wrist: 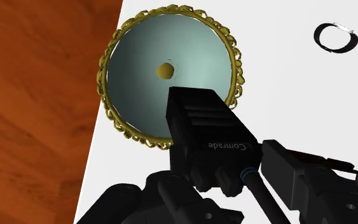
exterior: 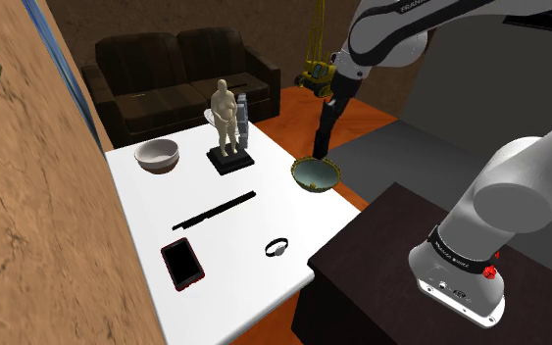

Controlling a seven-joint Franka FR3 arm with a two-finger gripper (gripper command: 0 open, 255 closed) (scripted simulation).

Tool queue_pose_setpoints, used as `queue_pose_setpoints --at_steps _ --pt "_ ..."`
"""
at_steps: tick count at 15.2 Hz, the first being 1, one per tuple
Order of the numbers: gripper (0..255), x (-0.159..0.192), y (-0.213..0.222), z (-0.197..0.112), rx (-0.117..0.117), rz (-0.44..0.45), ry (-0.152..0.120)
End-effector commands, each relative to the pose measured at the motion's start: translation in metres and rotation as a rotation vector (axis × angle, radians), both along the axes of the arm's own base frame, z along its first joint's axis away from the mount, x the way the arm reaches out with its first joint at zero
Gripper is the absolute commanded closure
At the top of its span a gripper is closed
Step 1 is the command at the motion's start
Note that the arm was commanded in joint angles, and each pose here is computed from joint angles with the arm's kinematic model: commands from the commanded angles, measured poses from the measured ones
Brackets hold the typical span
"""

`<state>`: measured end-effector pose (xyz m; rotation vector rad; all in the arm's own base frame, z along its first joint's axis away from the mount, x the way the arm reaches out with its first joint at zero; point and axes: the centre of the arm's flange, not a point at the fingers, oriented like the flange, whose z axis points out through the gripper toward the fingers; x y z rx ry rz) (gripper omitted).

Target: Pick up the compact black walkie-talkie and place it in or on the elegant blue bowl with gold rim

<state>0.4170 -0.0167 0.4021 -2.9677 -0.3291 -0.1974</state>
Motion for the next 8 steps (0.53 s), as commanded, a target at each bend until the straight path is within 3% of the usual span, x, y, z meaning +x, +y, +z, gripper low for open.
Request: queue_pose_setpoints --at_steps 1,8 --pt "255 -0.001 0.0 -0.011 0.0 0.0 -0.001" --pt "255 -0.001 0.0 -0.048 0.0 0.0 -0.001"
